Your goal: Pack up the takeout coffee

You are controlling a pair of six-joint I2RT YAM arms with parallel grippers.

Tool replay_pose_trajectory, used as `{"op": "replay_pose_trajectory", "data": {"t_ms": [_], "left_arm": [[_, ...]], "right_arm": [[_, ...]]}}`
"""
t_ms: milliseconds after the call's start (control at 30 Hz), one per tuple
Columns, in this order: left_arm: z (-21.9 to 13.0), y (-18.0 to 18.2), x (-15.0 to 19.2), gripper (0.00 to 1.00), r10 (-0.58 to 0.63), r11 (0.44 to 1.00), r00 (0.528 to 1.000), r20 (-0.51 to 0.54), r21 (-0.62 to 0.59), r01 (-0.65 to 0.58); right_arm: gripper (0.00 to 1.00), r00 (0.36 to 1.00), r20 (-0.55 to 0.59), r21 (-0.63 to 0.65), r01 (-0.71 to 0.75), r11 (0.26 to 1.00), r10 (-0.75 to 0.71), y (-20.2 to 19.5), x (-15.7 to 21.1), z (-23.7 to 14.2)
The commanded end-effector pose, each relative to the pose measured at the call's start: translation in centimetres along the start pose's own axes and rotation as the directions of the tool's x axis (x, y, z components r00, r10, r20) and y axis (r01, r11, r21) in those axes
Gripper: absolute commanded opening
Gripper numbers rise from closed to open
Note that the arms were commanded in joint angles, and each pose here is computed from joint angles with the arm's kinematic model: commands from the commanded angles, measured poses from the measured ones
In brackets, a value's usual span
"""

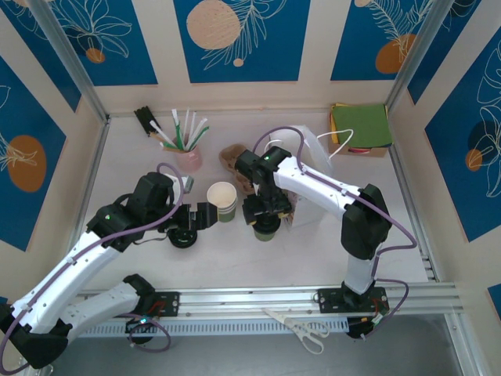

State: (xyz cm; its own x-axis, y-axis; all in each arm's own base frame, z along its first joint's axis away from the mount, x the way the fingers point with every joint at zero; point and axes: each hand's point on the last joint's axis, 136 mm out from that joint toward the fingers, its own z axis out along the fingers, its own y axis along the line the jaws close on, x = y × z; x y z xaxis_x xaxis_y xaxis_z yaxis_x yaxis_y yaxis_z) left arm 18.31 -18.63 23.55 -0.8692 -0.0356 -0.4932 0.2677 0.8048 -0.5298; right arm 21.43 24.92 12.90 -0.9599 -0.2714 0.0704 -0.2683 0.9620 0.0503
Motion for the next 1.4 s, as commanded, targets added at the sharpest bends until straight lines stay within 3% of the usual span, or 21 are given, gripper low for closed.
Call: {"op": "replay_pose_trajectory", "data": {"t_ms": [0, 1367], "left_arm": [[-0.05, -0.07, -0.04, 1.0, 0.006, 1.0, 1.0, -0.003, 0.007, -0.006], [-0.13, 0.02, 0.01, 1.0, 0.007, 1.0, 1.0, -0.003, 0.003, -0.007]], "right_arm": [[0.8, 0.999, -0.03, 0.024, 0.016, 1.0, -0.015, -0.23, 0.62, 0.26], [0.79, 0.998, -0.05, 0.039, 0.026, 0.999, -0.024, -0.06, 0.72, 1.19]]}}
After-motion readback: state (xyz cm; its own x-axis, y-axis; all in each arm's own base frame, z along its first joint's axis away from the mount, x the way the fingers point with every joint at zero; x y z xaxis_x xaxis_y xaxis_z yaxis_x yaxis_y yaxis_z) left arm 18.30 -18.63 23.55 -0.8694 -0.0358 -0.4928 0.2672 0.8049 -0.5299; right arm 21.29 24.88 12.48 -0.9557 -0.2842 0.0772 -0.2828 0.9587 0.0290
